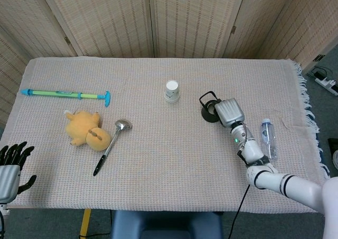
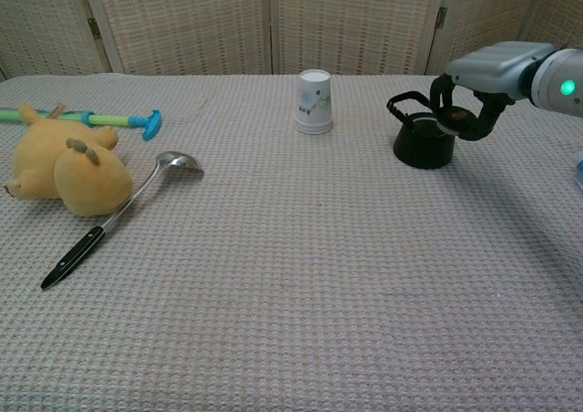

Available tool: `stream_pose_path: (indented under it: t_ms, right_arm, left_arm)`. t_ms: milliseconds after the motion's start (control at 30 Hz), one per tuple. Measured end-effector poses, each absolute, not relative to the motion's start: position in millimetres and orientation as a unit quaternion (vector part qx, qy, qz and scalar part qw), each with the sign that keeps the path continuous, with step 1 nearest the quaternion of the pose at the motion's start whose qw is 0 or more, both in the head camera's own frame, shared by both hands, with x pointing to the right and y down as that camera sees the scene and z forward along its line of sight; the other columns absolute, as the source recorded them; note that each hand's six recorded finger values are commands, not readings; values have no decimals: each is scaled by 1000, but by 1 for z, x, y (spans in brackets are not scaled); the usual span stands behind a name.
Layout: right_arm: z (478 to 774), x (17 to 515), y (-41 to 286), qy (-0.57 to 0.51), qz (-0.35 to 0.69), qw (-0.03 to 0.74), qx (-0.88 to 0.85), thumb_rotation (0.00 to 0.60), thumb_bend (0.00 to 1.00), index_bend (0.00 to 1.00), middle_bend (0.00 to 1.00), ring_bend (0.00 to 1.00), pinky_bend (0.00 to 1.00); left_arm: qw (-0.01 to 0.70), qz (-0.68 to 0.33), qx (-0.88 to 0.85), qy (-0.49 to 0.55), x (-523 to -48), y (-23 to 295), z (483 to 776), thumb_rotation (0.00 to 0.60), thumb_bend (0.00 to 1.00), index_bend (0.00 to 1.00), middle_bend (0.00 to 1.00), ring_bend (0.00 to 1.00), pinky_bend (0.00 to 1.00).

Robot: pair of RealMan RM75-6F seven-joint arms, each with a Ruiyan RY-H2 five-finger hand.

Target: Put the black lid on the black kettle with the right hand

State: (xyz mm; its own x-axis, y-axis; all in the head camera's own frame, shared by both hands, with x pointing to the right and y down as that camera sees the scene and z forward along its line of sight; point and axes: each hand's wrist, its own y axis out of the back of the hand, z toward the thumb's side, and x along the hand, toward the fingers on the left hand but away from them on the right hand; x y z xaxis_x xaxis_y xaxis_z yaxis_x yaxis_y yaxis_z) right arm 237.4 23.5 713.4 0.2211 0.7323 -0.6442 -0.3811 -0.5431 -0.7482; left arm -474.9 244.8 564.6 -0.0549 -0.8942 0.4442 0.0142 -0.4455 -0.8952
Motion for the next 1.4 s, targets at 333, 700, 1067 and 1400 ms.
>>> stream_pose_path:
  t_ms: [333, 700, 1067, 1400]
  right_arm:
    - [729, 218, 6, -138, 609, 466, -627, 600, 374, 390, 327, 835, 707]
    - [736, 215, -1, -141, 612, 463, -625, 600, 374, 242, 232, 824, 729]
    - [727, 220, 0, -148, 606, 464, -629, 600, 374, 201, 169, 815, 730]
    - [711, 231, 21, -134, 590, 469, -643, 600, 374, 201, 275, 830, 734]
  left_arm:
    - [367, -622, -574, 385, -475, 244, 559, 600, 222, 140, 48, 45, 0]
    - [369, -624, -568, 389, -476, 243, 556, 600, 222, 140, 48, 45, 0]
    - [369, -624, -567, 390, -476, 243, 555, 600, 222, 139, 49, 45, 0]
    - [368, -624, -570, 388, -474, 242, 559, 600, 222, 140, 48, 45, 0]
